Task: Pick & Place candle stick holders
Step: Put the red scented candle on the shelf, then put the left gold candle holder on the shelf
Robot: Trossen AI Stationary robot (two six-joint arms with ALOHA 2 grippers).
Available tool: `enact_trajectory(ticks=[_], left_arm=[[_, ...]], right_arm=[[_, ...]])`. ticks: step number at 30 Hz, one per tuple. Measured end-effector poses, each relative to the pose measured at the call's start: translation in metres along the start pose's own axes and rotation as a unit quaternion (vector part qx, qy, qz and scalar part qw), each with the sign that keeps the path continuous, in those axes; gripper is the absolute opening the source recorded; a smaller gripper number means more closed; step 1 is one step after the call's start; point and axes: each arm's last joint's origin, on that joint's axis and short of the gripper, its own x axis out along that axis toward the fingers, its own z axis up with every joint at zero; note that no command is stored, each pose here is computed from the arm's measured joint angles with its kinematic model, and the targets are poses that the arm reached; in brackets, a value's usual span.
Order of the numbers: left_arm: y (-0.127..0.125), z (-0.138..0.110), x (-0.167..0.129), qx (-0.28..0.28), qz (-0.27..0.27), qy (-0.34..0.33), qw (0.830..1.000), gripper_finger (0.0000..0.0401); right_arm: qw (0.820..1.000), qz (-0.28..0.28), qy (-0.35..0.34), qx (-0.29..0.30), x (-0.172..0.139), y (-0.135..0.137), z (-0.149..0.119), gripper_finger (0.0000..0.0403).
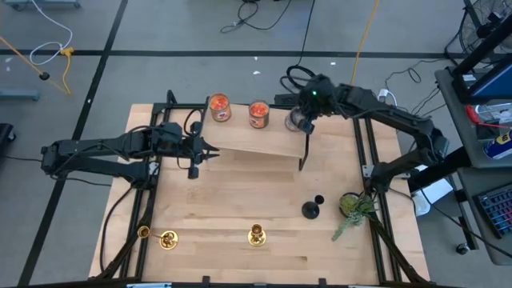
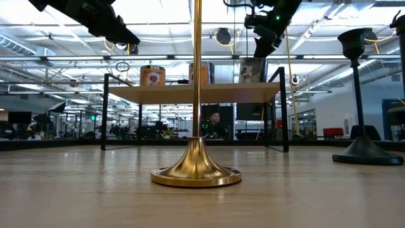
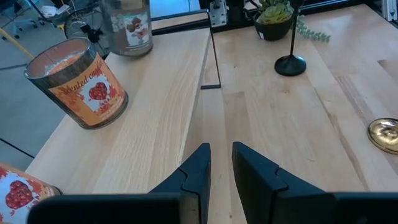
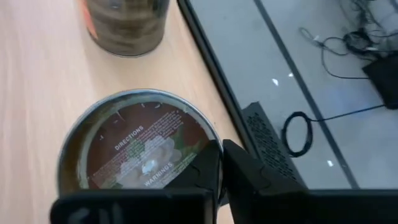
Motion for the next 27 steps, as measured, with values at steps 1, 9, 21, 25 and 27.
enact_trajectory(ticks=[1, 9, 21, 25, 27], left_arm=[[0.000, 0.000, 0.000, 0.000, 0.000, 0.000, 1.000, 0.0074], [0.000, 0.000, 0.000, 0.000, 0.000, 0.000, 1.000, 0.0074], [0.000, 0.000, 0.000, -0.001, 0.000, 0.000, 1.000, 0.0074], [0.000, 0.000, 0.000, -0.001, 0.000, 0.000, 1.000, 0.0074], [0.000, 0.000, 0.000, -0.001, 0.000, 0.000, 1.000, 0.0074]], right_arm=[[1.000, 0.008, -0.002, 0.001, 0.000, 0.000, 0.000, 0.0014], [1.000, 0.013, -0.007, 0.004, 0.001, -0.002, 0.001, 0.0013], [0.999, 0.004, -0.036, -0.023, 0.008, -0.001, 0.002, 0.0065], [0.998, 0.000, -0.049, -0.037, 0.012, 0.000, 0.003, 0.0081], [0.997, -0.002, -0.059, -0.042, 0.012, 0.001, 0.005, 0.0087]])
